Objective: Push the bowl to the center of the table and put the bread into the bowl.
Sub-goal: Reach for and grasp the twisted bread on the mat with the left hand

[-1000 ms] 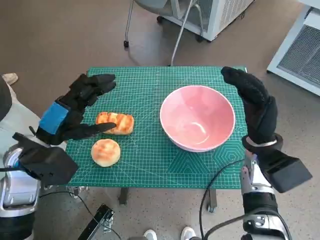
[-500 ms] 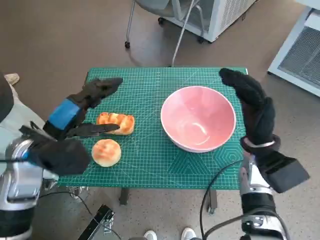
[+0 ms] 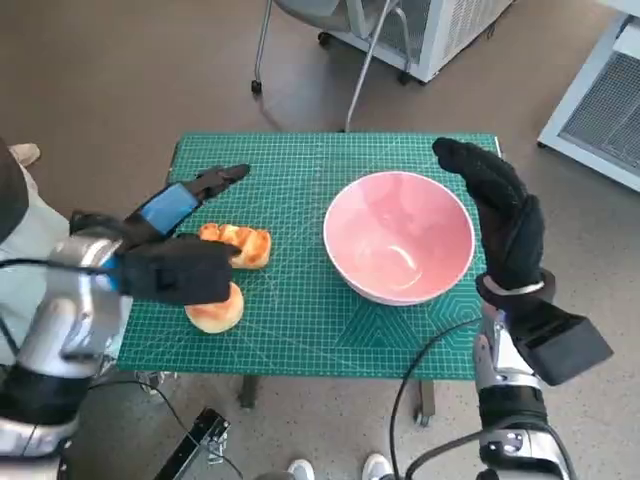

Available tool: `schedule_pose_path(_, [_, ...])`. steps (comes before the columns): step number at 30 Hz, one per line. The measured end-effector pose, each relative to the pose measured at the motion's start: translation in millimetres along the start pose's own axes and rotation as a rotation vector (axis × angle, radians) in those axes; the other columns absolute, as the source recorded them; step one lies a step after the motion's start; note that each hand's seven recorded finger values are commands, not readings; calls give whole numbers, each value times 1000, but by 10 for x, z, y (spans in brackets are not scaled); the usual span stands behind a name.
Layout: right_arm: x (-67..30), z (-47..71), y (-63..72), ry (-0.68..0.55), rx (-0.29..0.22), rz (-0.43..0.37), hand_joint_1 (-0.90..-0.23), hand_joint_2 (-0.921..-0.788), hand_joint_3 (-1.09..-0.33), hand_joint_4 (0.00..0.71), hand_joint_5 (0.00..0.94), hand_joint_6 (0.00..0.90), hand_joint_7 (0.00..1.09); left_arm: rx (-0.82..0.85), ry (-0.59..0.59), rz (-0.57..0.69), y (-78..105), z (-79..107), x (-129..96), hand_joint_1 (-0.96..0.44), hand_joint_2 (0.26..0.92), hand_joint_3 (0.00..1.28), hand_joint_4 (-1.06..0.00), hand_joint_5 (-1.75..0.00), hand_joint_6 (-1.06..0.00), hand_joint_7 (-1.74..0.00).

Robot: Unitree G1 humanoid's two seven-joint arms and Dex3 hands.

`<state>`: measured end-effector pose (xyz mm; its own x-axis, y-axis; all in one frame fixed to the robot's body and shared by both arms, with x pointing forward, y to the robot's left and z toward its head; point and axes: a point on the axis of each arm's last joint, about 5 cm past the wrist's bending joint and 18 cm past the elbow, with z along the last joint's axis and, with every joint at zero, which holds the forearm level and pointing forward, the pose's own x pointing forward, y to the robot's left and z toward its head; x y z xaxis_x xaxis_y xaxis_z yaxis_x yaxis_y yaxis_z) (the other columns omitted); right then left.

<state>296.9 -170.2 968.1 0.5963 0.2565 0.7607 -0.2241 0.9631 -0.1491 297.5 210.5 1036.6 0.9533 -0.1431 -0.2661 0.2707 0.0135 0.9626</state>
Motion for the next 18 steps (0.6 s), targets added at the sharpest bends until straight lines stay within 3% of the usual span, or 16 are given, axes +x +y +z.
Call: schedule_pose_path(18, [-15,1,-20,-1,2,-18,-576,-921,-691,348,13,55,816,150,171,-172,-190,74,405,-23,798,2,-200,-18,-403,-40])
